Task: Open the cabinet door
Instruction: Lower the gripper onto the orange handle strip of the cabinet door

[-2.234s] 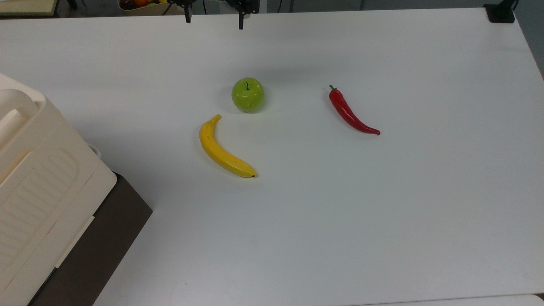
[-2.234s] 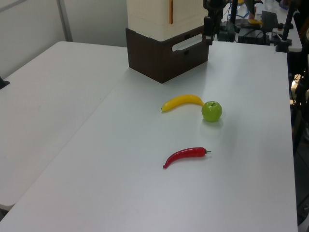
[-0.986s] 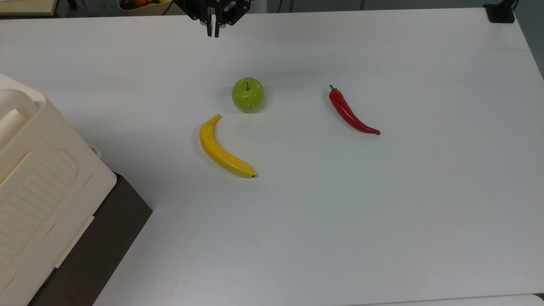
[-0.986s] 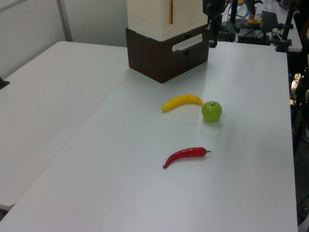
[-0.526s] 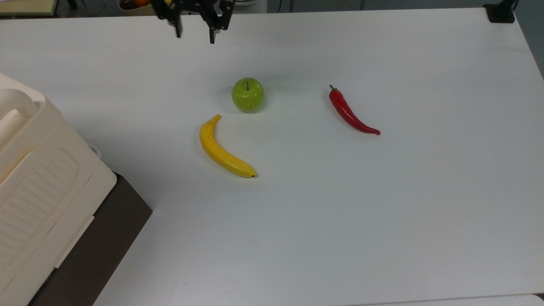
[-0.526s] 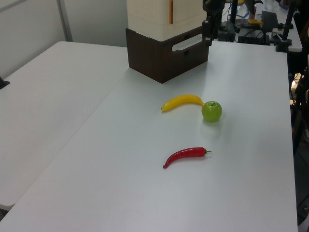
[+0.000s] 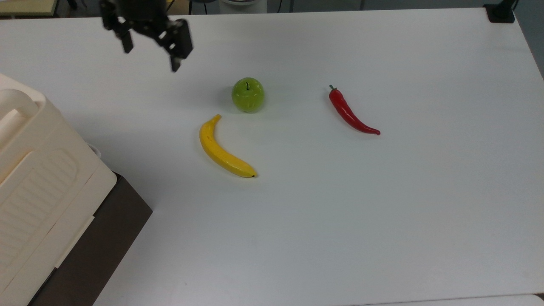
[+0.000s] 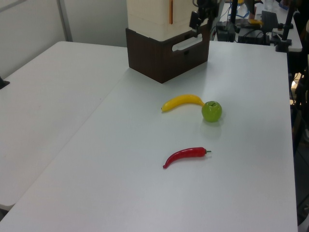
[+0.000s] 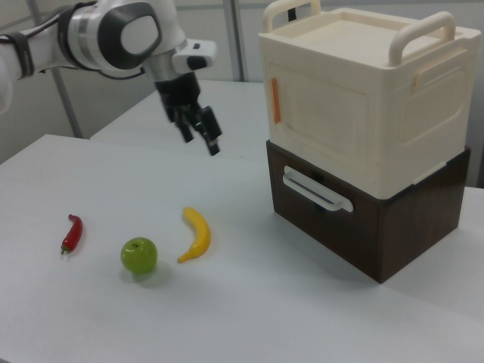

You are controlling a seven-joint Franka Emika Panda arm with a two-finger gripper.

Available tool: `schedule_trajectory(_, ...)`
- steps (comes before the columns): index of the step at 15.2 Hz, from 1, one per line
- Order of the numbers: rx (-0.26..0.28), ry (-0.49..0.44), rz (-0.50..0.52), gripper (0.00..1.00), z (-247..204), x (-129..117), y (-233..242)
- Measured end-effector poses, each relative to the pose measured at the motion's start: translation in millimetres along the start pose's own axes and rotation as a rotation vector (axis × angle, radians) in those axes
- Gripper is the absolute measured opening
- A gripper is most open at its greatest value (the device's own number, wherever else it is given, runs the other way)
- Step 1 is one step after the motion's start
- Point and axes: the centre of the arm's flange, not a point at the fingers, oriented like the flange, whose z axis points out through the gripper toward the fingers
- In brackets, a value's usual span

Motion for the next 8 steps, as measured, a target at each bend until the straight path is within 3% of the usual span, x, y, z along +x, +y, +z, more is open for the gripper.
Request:
schedule_trajectory(3, 0.018, 0.129, 0.058, 1.0, -7.8, 22.0, 15.3)
schedule_trajectory(8, 0.012, 0.317, 0.063, 1.0, -16.1, 48.4, 20.8)
